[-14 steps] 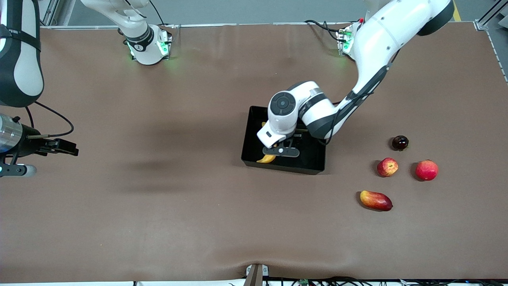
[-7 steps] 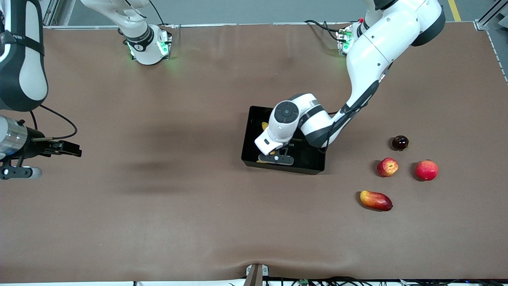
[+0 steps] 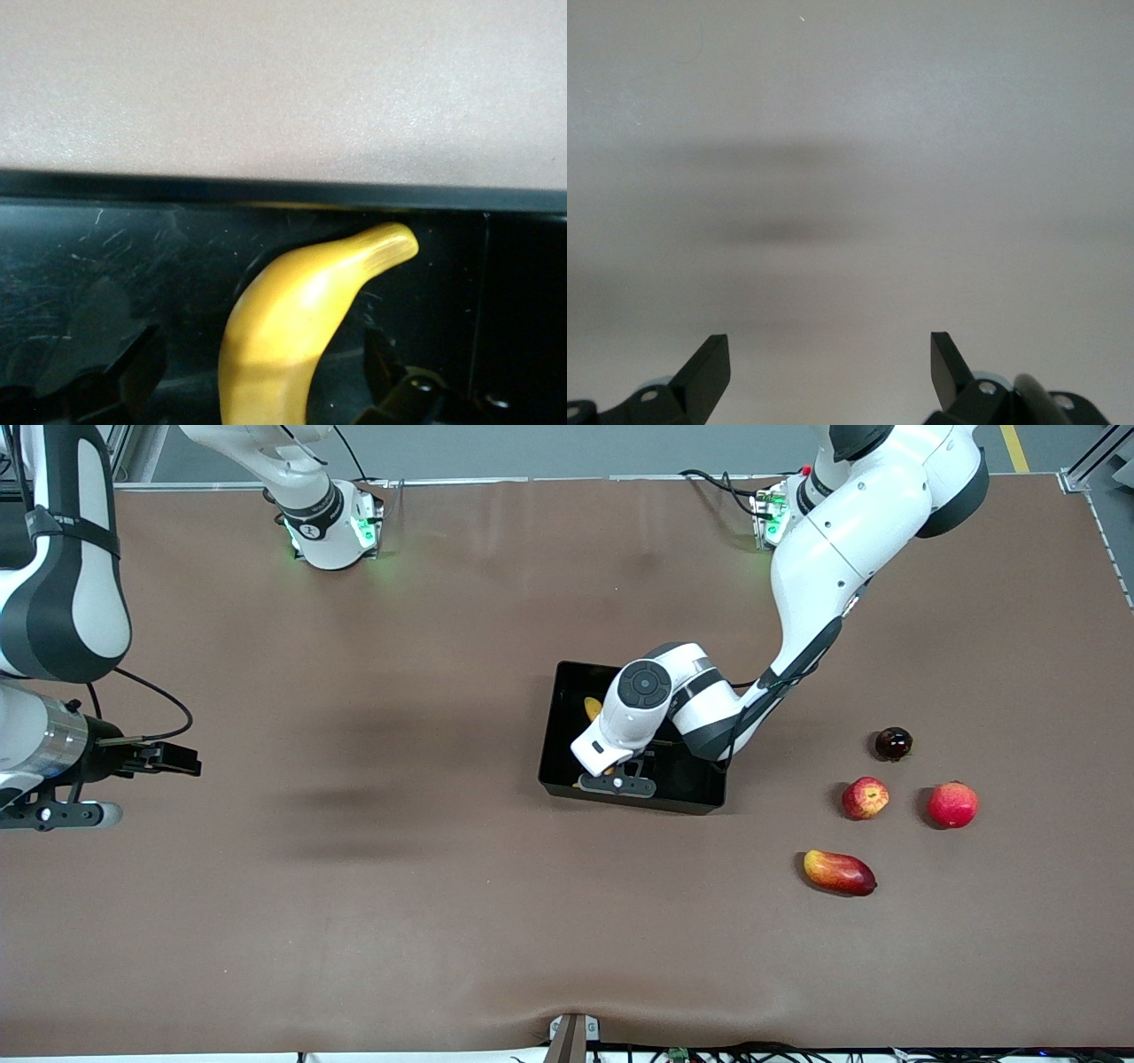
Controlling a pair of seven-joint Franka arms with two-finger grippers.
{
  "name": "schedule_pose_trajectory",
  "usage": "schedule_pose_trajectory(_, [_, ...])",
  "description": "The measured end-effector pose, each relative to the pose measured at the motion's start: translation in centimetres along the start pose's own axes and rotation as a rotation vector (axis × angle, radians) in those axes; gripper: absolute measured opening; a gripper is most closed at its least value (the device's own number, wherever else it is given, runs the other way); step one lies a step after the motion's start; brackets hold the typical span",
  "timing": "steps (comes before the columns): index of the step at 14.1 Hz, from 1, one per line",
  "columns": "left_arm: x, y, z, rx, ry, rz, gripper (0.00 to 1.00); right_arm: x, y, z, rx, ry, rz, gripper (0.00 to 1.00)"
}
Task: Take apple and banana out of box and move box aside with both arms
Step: 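Close the left gripper on the yellow banana, then lift the banana out with the left gripper while the right gripper reaches the box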
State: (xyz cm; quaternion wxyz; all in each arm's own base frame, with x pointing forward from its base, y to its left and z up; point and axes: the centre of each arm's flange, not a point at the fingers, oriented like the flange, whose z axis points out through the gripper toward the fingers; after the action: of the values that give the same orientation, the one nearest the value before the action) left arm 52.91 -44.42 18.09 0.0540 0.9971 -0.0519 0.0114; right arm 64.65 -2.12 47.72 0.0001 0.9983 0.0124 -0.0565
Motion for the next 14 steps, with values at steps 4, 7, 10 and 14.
schedule_pose_trajectory(4, [0.0,0.0,0.0,0.000,0.000,-0.008,0.50,-0.2,-0.8,0.4,0.001,-0.028,-0.011,1.00])
schedule_pose_trajectory(7, [0.3,0.2,-0.4,-0.002,0.011,-0.005,0.42,-0.3,-0.9,0.7,0.001,-0.036,-0.013,1.00])
schedule_pose_trajectory(10, [1.0,0.1,-2.0,0.005,0.035,-0.008,0.42,-0.2,-2.0,0.6,0.000,-0.036,-0.030,1.00])
schedule_pose_trajectory(14, [2.5,0.1,-7.3,0.035,0.099,-0.015,0.41,-0.2,-5.6,0.3,-0.006,-0.032,-0.079,1.00])
